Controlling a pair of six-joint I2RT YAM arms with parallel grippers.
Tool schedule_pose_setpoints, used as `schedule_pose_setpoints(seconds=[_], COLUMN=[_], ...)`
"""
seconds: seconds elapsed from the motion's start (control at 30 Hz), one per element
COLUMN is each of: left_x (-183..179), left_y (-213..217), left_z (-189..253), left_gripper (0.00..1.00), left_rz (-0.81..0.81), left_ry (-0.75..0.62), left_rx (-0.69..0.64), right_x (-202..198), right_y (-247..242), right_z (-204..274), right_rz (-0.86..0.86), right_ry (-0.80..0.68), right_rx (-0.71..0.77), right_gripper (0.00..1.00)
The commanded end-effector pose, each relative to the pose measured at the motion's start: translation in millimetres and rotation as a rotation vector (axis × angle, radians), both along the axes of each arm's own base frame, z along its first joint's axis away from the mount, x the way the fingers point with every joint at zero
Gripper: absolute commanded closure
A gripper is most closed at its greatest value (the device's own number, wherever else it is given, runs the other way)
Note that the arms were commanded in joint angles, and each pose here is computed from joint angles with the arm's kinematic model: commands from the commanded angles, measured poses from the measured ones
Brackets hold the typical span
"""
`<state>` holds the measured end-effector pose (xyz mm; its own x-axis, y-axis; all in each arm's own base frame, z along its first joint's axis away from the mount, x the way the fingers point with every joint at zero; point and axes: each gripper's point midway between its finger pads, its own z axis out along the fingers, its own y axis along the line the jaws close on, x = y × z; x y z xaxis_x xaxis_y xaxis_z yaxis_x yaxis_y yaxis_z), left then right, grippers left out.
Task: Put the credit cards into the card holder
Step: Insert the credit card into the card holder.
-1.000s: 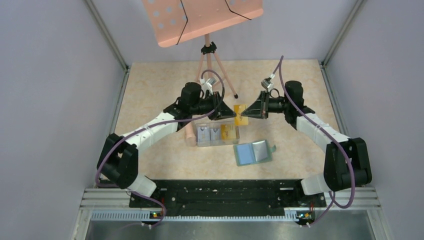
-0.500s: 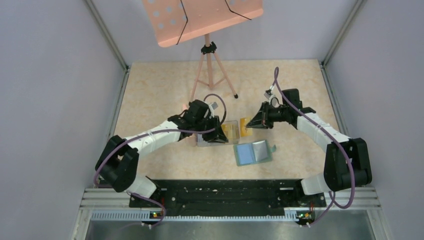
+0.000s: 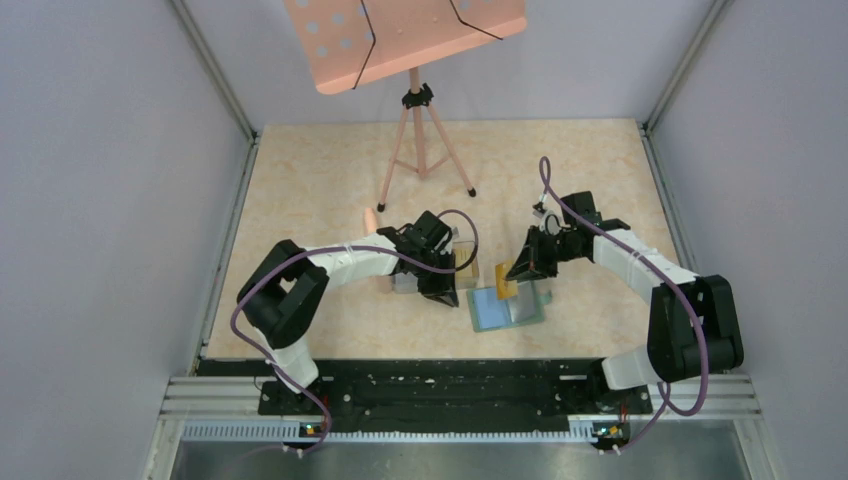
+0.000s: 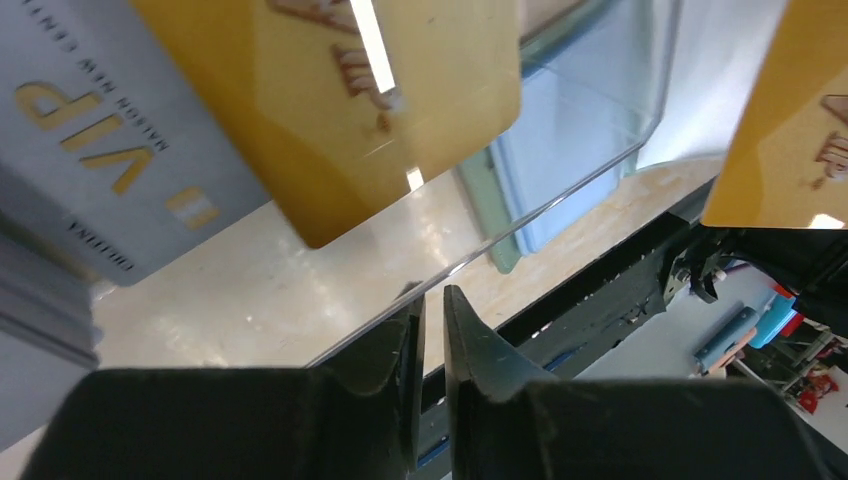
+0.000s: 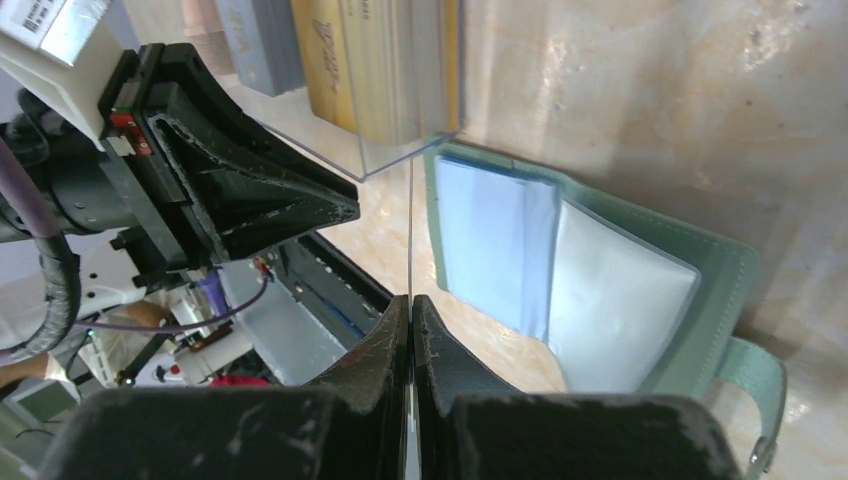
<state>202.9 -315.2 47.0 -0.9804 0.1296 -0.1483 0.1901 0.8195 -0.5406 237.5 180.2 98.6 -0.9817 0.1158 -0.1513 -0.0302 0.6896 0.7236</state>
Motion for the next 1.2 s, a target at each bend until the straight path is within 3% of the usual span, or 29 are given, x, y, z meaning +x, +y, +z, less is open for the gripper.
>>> schedule_pose_setpoints(seconds=[0.0,0.6,0.9,1.17], left_x=[25,63,30,10], left_y=[-14,-16,-16,-20], left_z=[3,-3,1,-7], left_gripper=[0.83,0.83,0.76,0.76], left_rz=[-0.011,0.008,-0.027,-0.058], left_ry=[-0.069,-0.097,-0.051,-0.012], left_rx=[0.004,0.096,0.046,0.057], right_x=[-7,-8,-6,-10], right_y=[-13,-29,-28,-22], right_z=[-17,-45,-53,-57], right_rz=[0.012,0.038,0.052,0.065], right_ry=[0.01,0.009,0.001,0.015], right_rx=[-0.087,-0.2,-0.194,-0.153], right_gripper=[1.0,1.0,1.0,1.0])
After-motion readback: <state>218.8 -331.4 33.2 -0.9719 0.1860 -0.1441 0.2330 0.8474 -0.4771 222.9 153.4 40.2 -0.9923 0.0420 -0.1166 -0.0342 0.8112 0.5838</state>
